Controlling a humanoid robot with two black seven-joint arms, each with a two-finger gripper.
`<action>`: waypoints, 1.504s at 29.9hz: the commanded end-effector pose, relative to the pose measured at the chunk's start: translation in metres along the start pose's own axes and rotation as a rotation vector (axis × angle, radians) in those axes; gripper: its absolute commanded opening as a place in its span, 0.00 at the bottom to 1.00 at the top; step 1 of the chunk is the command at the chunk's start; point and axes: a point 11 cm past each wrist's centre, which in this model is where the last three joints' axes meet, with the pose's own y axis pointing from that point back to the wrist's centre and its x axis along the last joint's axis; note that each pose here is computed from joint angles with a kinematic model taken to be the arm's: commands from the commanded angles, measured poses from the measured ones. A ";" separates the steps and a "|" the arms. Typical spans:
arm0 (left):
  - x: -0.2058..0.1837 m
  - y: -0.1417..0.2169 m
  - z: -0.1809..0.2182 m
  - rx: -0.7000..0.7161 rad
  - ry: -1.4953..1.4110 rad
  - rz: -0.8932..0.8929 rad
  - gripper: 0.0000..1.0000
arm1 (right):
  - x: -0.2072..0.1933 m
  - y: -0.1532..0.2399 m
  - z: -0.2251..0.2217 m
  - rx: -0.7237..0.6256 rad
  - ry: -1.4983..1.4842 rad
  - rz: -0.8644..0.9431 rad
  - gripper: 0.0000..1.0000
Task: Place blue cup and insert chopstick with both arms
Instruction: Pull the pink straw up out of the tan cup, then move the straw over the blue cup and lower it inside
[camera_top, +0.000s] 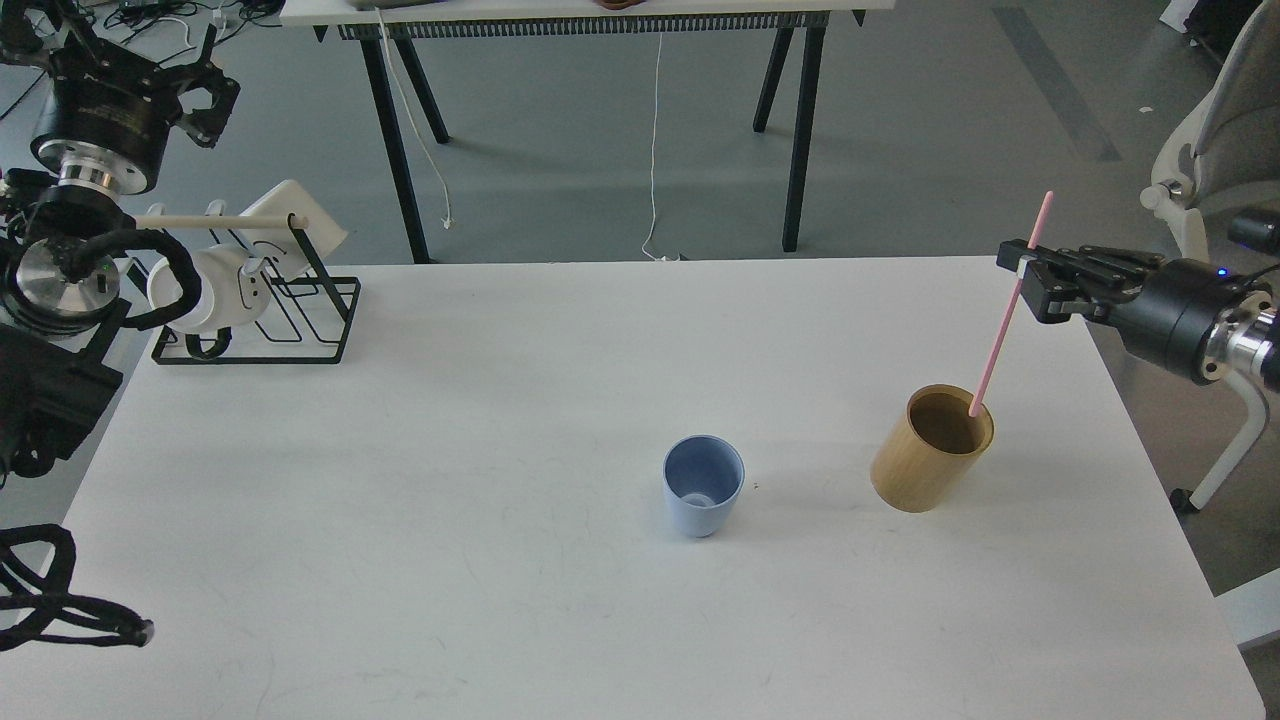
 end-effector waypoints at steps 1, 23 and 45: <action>0.001 0.000 0.003 -0.003 -0.003 0.002 0.99 | 0.043 -0.002 -0.008 0.020 0.022 0.094 0.01; 0.003 0.001 0.002 0.000 -0.007 0.005 0.99 | -0.033 -0.073 -0.136 0.390 -0.199 -0.079 0.00; 0.003 0.001 0.006 -0.005 -0.012 0.005 0.99 | -0.075 -0.109 -0.157 0.401 -0.281 -0.132 0.01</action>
